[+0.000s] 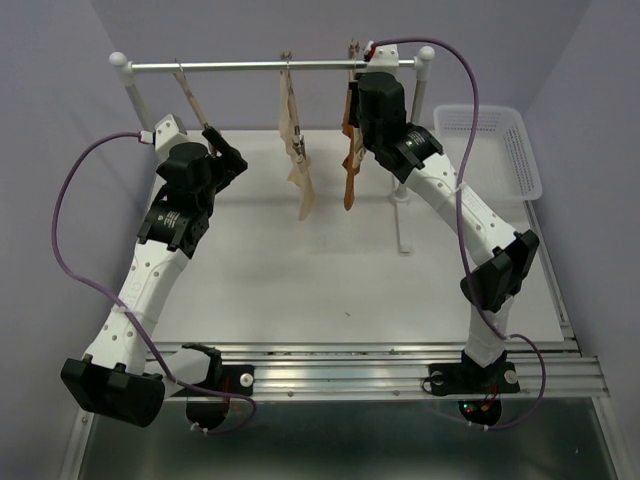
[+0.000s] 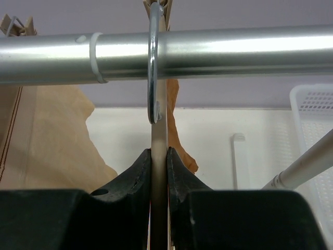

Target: Remove the underwear clipped to the hanger

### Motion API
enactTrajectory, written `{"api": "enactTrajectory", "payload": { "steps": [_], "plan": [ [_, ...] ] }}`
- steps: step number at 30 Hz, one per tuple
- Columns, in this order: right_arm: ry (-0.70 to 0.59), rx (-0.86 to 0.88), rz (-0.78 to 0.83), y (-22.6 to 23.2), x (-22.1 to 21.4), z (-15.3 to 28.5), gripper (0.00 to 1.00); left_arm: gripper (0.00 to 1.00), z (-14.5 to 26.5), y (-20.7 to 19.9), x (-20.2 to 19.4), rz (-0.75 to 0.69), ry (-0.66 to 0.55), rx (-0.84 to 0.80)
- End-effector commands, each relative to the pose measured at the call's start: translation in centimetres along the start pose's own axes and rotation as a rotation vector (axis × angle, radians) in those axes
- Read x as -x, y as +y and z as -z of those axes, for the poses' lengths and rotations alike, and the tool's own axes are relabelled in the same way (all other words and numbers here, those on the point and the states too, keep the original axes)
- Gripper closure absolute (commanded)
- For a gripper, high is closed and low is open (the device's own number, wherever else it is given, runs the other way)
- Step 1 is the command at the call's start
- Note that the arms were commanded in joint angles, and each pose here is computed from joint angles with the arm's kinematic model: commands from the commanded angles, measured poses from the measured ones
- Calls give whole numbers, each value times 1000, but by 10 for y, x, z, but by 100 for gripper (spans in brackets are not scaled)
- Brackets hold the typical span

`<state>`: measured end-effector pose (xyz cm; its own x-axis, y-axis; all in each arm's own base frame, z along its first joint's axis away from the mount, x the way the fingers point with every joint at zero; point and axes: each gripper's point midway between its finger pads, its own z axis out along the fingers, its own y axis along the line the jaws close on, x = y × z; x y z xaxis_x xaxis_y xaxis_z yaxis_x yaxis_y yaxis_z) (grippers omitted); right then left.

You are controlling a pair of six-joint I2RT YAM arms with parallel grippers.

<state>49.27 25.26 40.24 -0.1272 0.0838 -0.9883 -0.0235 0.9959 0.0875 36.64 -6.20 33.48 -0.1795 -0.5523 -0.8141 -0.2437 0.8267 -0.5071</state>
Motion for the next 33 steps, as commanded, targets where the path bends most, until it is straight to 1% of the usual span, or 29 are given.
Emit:
{"api": "enactTrajectory", "payload": {
  "steps": [1,7,17,23,24,25,27,30,33],
  "plan": [
    [-188,46,-60,-4,77,33,99,1,7,-2,14,4,-53,-23],
    [-187,103,-40,1,78,40,99,1,5,-5,12,-1,-45,-40],
    [-182,148,4,-1,75,52,99,1,2,-10,9,-9,-31,-64],
    [-195,188,10,-4,79,68,99,1,-1,-11,5,-11,-14,-70],
    [-195,203,50,-3,72,68,99,1,-1,-12,3,-12,-9,-74],
    [-213,212,49,-6,79,76,99,1,-1,-13,3,-12,-6,-77],
    [-213,227,66,-5,70,76,99,1,-2,-13,3,-8,-6,-79],
    [-240,248,88,-8,74,85,99,1,-3,-15,1,-9,2,-85],
    [-224,275,153,-8,58,88,99,1,-4,-17,-2,-10,18,-94]
  ]
}}
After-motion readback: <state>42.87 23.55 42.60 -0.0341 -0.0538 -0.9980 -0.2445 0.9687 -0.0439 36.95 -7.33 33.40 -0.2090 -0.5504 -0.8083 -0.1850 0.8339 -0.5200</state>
